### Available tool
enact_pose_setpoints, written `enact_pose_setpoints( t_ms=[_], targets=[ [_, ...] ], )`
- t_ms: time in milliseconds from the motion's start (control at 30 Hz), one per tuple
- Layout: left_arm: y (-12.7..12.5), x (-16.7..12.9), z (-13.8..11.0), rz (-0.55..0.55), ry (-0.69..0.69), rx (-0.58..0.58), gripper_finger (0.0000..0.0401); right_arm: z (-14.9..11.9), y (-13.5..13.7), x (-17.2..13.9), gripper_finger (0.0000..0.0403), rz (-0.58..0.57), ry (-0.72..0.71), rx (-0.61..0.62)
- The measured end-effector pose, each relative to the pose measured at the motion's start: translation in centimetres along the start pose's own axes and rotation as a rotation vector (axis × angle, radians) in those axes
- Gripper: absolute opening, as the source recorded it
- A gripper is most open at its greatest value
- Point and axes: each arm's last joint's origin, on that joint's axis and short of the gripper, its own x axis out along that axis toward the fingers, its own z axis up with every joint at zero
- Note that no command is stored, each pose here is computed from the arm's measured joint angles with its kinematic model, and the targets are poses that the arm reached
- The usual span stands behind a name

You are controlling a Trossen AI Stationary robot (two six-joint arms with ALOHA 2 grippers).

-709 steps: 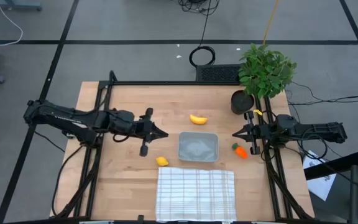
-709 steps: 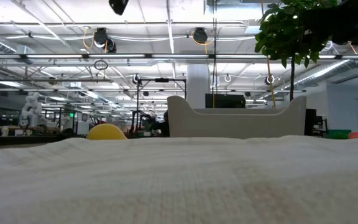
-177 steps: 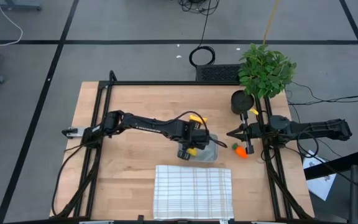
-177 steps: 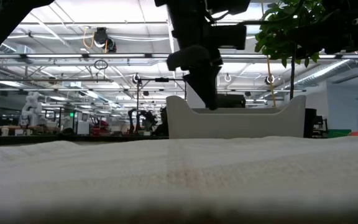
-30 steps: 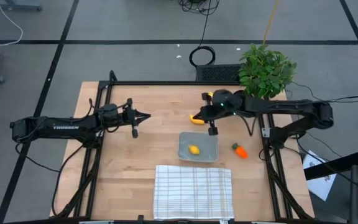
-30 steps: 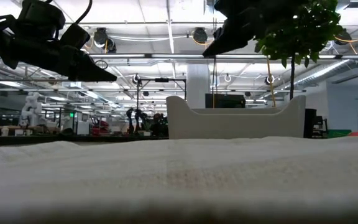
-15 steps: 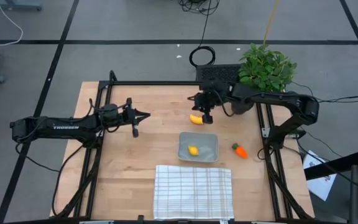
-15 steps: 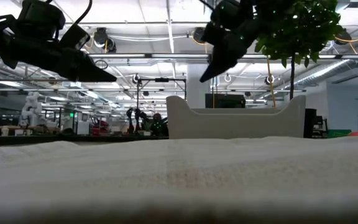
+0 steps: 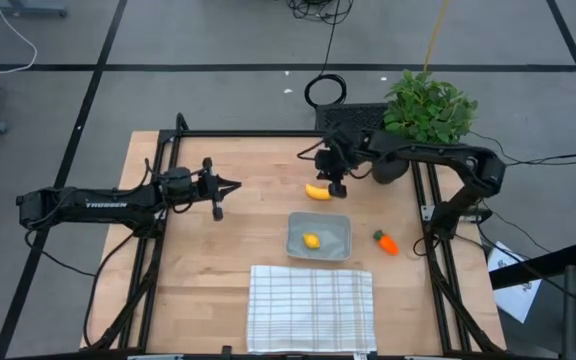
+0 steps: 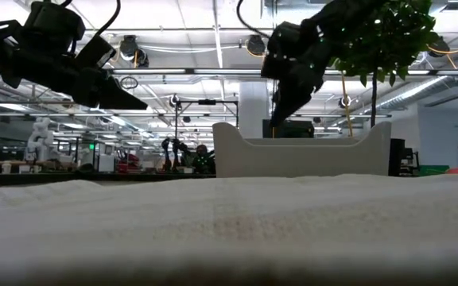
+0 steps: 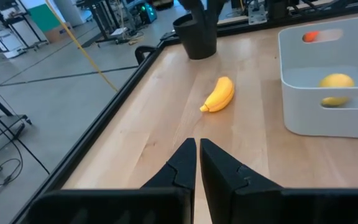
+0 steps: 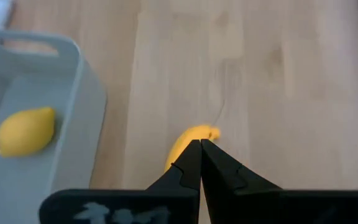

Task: Pick and placing Produce into tupperware
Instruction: Put the yellow banana into the gray bin

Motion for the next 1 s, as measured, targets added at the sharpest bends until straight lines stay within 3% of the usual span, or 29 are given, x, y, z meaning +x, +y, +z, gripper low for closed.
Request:
enact_pose_setpoints(
  t_ms=[633,1000],
  targets=[
    [0.0,0.0,-0.1,0.006,0.012,-0.001,0.0026,-1.4,-0.7,4.2,0.0,0.075,0.107,0.035],
    [0.0,0.0,-0.2,0.002,0.026,-0.007,0.0026,-1.6,-0.7,4.4,0.0007,0.075,0.119,0.082]
  ],
)
